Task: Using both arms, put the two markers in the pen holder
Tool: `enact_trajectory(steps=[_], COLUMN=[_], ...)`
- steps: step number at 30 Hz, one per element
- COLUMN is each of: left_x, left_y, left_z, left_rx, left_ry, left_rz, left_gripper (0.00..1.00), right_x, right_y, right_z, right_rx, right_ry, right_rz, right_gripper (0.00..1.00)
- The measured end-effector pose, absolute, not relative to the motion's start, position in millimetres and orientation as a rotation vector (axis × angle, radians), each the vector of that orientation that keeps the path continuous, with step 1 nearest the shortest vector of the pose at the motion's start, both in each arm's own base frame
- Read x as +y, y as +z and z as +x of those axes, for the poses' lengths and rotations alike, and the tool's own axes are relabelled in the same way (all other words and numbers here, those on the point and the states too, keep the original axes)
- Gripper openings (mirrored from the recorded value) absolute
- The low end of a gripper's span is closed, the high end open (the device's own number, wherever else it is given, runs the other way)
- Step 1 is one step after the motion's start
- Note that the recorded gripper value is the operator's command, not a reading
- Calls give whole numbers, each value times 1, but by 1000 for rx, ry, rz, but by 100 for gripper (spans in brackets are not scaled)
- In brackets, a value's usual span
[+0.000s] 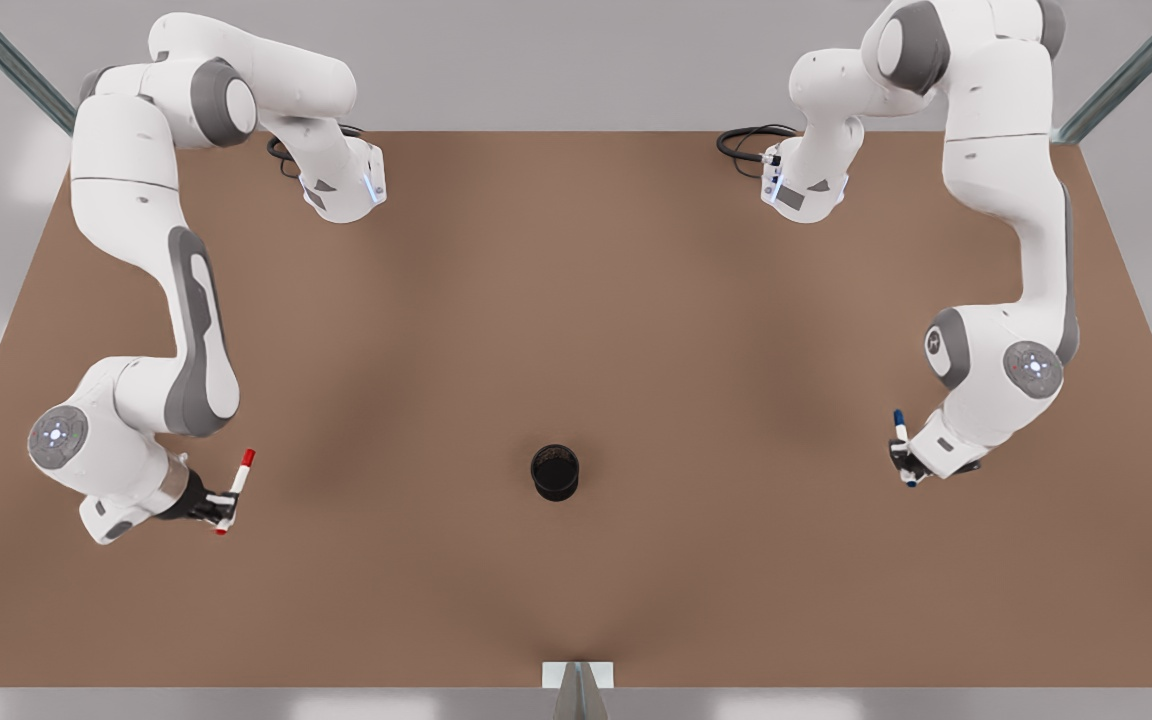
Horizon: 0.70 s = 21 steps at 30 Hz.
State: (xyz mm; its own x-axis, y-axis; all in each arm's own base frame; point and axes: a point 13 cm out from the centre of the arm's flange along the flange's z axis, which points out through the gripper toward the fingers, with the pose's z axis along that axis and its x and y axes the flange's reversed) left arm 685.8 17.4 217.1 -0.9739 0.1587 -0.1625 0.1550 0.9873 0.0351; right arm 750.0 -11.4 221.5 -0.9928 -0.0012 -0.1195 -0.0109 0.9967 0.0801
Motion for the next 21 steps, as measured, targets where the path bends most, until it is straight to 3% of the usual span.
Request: enact_trajectory(steps=[5, 9, 16, 21], left_x=[-36, -122, -356, -498], left_y=[290, 310, 312, 300], left_z=[707, 705, 692, 707], left_rx=[2976, 2992, 2810, 2558], left_ry=[-106, -218, -389, -584], left_rz=[241, 328, 503, 441], left_gripper=[21, 21, 21, 21], right_x=[67, 106, 137, 157], right_y=[266, 278, 283, 286], right_z=[747, 742, 740, 746], right_rx=[2982, 2972, 2959, 2922], right_ry=[217, 262, 297, 307], right_rz=[-132, -175, -184, -186], right_gripper=[21, 21, 21, 21])
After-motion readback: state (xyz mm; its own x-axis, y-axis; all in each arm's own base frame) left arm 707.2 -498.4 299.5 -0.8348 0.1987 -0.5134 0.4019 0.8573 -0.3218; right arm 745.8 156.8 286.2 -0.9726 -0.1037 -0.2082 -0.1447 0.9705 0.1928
